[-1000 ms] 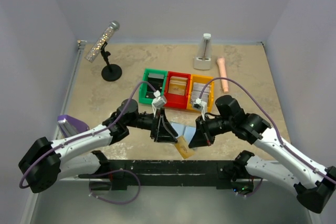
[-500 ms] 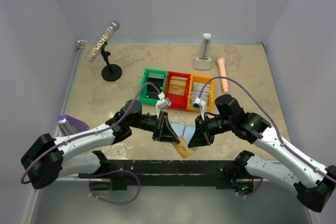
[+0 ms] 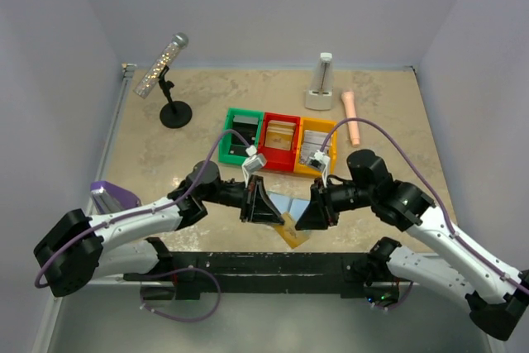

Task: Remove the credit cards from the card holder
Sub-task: Remove the credit card from the card holder.

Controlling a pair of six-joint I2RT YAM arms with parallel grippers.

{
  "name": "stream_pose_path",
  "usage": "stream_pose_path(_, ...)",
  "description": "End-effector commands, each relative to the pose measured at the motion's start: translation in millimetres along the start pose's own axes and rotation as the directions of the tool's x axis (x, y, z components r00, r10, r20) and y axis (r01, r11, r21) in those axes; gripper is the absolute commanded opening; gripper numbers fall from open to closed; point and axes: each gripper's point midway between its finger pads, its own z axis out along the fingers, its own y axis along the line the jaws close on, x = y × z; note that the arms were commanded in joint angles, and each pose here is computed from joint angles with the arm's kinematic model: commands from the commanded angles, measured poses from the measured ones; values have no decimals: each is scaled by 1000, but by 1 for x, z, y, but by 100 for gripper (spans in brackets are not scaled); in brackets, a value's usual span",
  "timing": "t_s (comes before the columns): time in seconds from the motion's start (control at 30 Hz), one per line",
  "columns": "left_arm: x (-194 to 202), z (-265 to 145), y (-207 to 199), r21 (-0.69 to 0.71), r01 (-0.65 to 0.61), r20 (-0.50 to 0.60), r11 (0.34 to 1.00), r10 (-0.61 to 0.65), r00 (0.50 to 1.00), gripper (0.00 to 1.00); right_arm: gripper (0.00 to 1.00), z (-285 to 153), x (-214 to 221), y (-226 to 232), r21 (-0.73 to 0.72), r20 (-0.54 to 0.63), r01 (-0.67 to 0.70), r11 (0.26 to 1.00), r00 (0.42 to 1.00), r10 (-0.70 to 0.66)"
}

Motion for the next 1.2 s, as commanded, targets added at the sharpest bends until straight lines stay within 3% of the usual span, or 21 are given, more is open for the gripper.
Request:
stream_pose_path(0.0, -12, 0, -8, 29, -41, 78, 999, 38, 996, 0, 23, 1, -16, 6, -18, 65, 17, 1000, 998, -15)
stream_pose_path(0.63, -12, -1, -8, 50, -23, 120, 998, 17, 993, 0, 7, 5, -15, 1, -6, 61, -3, 1000, 998, 3)
stream_pose_path(0.87, -10, -2, -6, 45, -18, 121, 999, 13, 993, 0, 17, 4, -13, 0, -1, 60, -8, 1000, 998, 8)
stream_pose_path(1.17, -9, -2, -6, 45, -18, 121, 999, 13, 993, 0, 19, 2, -12, -3, 18, 75, -6, 1000, 997, 4)
